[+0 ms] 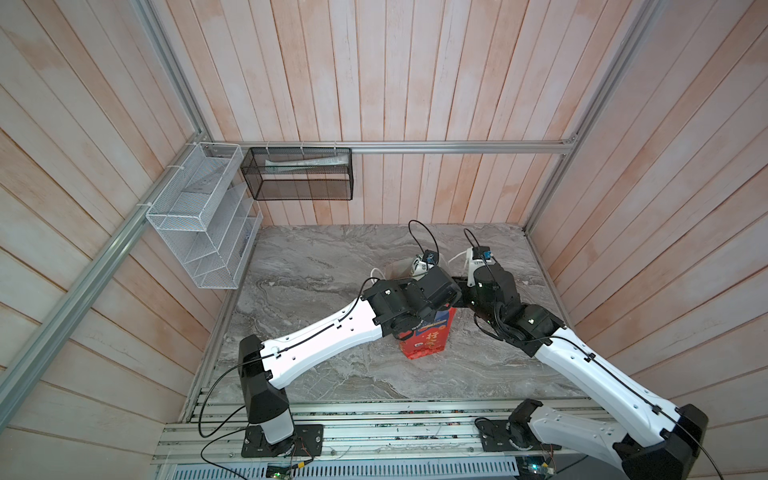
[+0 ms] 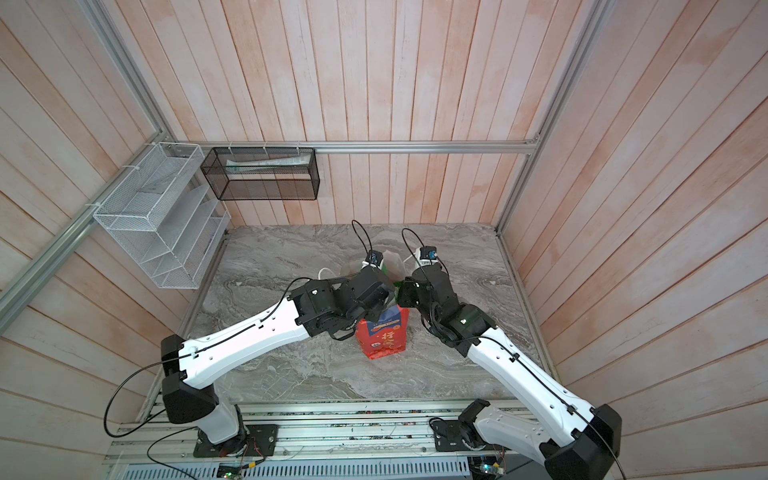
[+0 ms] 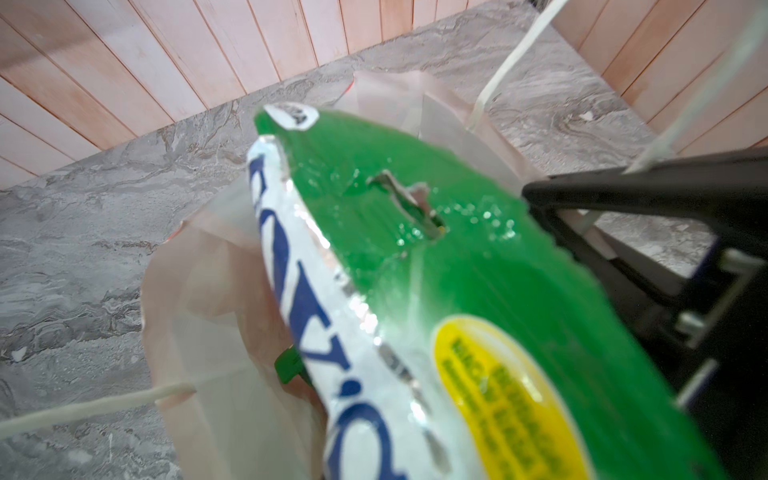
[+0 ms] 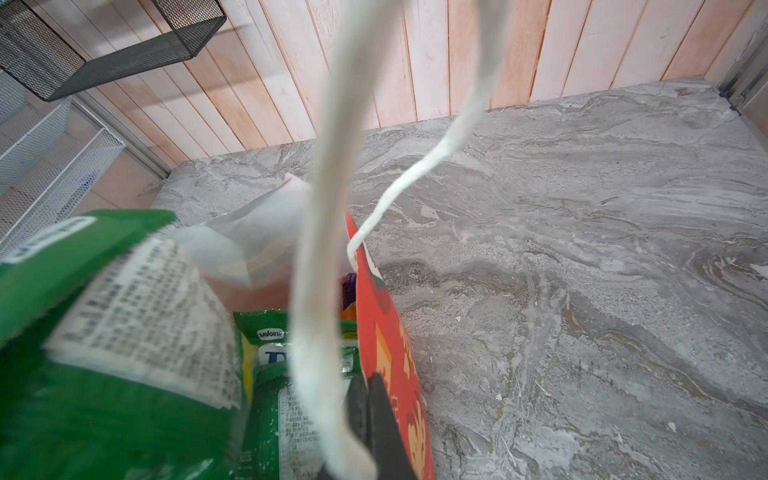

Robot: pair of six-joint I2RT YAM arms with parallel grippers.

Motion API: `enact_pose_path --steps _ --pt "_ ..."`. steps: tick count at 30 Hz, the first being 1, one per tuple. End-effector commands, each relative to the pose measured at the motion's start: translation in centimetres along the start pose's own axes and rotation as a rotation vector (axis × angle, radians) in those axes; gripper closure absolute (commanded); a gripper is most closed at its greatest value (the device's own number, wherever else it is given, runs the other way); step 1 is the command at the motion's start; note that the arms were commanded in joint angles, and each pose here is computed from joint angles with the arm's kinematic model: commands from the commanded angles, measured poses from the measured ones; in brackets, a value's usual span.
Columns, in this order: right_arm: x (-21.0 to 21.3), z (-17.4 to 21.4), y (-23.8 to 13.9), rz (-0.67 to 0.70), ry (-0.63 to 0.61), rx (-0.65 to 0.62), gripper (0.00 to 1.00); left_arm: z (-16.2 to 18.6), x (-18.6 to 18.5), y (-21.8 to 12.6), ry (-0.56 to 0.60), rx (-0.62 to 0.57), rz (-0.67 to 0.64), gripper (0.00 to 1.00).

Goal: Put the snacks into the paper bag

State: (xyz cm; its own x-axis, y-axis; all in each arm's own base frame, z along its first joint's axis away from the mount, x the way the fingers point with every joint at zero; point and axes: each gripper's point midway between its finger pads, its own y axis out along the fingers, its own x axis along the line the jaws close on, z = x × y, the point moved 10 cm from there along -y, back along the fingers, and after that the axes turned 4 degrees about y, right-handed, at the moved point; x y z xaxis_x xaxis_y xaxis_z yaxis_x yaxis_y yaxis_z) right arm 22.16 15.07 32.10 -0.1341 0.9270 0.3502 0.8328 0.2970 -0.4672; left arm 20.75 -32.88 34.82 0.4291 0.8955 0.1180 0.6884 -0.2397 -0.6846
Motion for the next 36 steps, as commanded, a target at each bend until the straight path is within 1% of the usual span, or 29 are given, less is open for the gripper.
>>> enact_pose_path --steps 1,3,6,9,12,15,16,18,20,21,28,30,36 --pt "0.7 -1.5 -1.0 -0.041 0.010 -0.067 0.95 -1.4 0.4 1.1 -0.012 0.023 -0.021 1.00" --pt "0.7 -1.5 -1.1 -0.045 0.011 -0.070 0.95 -1.2 0.1 2.3 -0.010 0.054 -0.038 1.00" --pt "0.6 -1.7 -1.4 -0.050 0.015 -0.080 0.95 -0.2 -0.5 4.2 -0.003 0.093 -0.011 1.00" --pt "0.6 -1.6 -1.4 -0.049 0.014 -0.078 0.95 0.5 -0.8 5.2 0.012 0.128 -0.016 1.00" --pt "0.6 -1.7 -1.4 -0.046 0.014 -0.080 0.95 1.1 -0.7 5.2 0.021 0.162 -0.003 1.00" --pt "0.6 -1.7 -1.4 -0.047 0.014 -0.080 0.95 1.3 0.1 4.0 -0.001 0.146 -0.013 1.00" --pt "0.6 -1.7 -1.4 -0.046 0.016 -0.082 0.95 1.4 0.4 3.6 -0.014 0.131 -0.016 0.94" --pt "0.6 -1.7 -1.5 -0.045 0.017 -0.084 0.95 1.2 0.8 2.8 -0.033 0.104 0.005 0.71" --pt "0.6 -1.8 -1.6 -0.046 0.016 -0.088 0.95 0.9 0.9 2.2 -0.040 0.092 0.023 0.60" --pt "0.5 -1.7 -1.6 -0.043 0.016 -0.089 0.95 0.5 1.0 1.8 -0.047 0.080 0.029 0.57" --pt "0.5 -1.7 -1.6 -0.040 0.019 -0.090 0.95 -1.2 1.2 -1.7 -0.090 -0.041 0.102 0.57" --pt "0.5 -1.8 -1.7 -0.042 0.020 -0.093 0.95 -1.6 1.2 -2.3 -0.096 -0.077 0.132 0.57" --pt "0.5 -1.7 -1.4 -0.039 0.018 -0.086 0.95 -3.1 1.0 -3.0 -0.137 -0.164 0.167 0.57"
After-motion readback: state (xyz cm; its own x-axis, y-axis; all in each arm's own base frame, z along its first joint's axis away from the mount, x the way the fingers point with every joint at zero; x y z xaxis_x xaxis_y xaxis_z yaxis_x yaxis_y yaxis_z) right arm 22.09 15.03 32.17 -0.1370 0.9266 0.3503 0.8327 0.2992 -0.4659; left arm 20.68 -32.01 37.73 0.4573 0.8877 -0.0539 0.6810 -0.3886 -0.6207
